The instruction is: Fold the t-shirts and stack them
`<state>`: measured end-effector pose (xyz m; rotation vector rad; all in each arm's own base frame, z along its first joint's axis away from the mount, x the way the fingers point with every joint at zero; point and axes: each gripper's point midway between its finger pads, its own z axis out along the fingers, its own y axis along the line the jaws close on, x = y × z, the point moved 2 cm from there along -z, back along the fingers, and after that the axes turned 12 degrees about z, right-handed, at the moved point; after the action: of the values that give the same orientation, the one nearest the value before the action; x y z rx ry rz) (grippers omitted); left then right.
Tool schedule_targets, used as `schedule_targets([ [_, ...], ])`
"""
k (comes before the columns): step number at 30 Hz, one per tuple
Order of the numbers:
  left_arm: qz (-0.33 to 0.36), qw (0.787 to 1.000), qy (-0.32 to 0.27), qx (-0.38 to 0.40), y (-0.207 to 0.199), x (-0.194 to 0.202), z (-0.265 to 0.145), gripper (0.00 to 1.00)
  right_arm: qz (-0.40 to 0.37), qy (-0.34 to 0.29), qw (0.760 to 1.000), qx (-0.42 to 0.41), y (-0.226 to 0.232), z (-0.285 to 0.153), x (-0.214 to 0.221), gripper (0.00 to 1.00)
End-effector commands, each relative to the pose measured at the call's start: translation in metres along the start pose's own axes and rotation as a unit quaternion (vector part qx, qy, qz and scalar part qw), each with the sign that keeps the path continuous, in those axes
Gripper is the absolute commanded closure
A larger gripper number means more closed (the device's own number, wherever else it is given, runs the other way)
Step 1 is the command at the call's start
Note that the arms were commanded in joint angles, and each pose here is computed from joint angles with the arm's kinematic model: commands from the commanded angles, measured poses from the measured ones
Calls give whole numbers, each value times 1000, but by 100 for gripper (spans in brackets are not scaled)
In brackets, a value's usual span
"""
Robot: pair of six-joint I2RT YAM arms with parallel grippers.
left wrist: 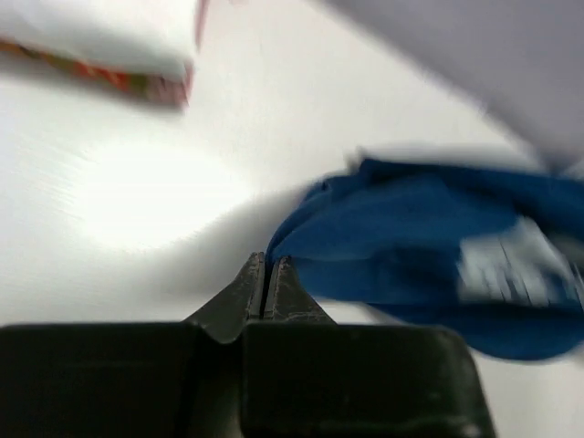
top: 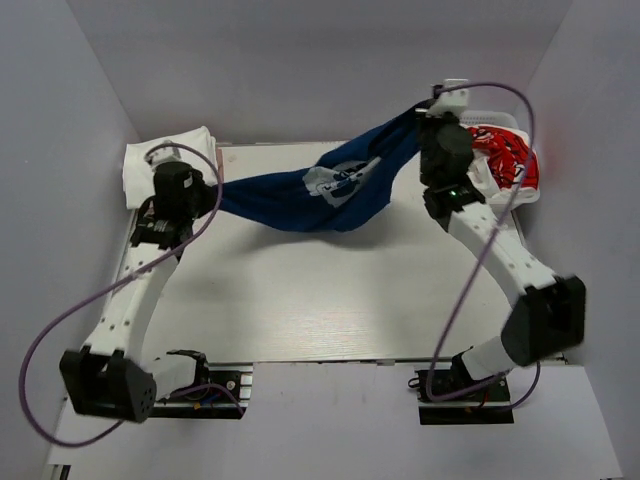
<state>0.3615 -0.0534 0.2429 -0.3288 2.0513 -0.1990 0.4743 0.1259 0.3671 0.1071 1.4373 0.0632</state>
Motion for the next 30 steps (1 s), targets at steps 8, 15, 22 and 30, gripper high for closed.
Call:
schedule_targets([
  [8, -108, 954, -250, -129, 46, -126, -189, 100, 106, -232, 963, 84, -86, -145, -210, 100],
  [15, -131, 927, -335, -102, 49, -153, -271, 100, 116, -229, 966, 16, -92, -205, -260, 100],
  [22, -80, 954, -273, -94, 31, -150, -203, 100, 111, -141, 983, 24, -76, -165, -200, 100],
  [30, -10, 973, -34, -226, 58, -57, -1, 99, 93, 95, 984, 118, -66, -95, 19, 100],
])
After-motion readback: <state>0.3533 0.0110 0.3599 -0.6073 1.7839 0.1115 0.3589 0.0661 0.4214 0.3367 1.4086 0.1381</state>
